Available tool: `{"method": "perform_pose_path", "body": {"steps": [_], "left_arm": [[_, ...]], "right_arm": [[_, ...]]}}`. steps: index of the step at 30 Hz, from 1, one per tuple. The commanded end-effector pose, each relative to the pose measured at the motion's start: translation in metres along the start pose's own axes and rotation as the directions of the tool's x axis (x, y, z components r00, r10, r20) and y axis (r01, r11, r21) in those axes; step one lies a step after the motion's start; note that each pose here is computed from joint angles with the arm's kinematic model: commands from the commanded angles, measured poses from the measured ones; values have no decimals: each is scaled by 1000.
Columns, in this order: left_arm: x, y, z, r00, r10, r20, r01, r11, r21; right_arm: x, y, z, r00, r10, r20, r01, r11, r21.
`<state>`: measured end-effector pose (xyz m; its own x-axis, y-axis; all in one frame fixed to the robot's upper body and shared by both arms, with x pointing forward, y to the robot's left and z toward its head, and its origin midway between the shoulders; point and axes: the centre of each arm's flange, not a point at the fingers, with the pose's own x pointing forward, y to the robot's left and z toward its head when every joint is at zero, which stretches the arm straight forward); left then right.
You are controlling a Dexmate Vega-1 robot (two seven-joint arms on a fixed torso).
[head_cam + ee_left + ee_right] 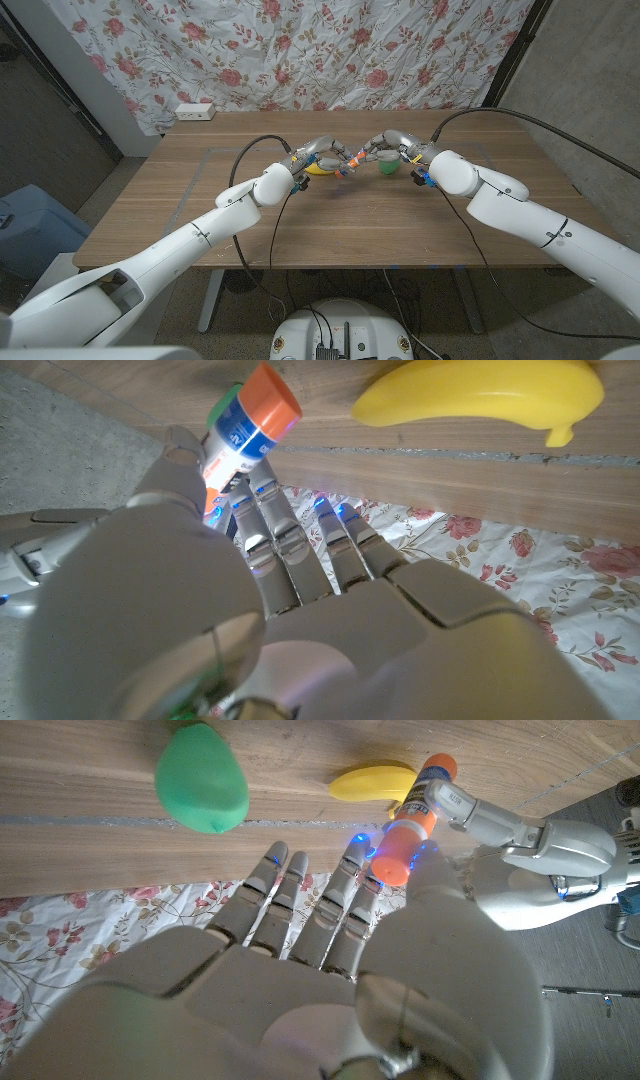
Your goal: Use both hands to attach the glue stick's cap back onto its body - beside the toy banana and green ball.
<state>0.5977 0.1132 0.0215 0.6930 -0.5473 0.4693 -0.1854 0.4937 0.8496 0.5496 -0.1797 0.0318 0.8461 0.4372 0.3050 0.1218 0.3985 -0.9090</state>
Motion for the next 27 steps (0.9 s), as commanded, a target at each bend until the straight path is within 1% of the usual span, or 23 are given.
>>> {"method": "perform_pose_path", "body": {"steps": [1, 17, 27], "left_arm": [[-1, 0, 0, 1000, 4, -3, -4, 1000, -1], [-3, -1, -1, 1000, 2, -9, -2, 1000, -1], [-3, -1, -2, 1000, 0, -7, 0, 1000, -2]], "right_arm": [[-1, 2, 1, 1000, 8, 1, -8, 1000, 0], [-2, -1, 1, 1000, 12, 9, -12, 1000, -4], [-2, -1, 1, 999, 41, 9, -41, 999, -11]]}}
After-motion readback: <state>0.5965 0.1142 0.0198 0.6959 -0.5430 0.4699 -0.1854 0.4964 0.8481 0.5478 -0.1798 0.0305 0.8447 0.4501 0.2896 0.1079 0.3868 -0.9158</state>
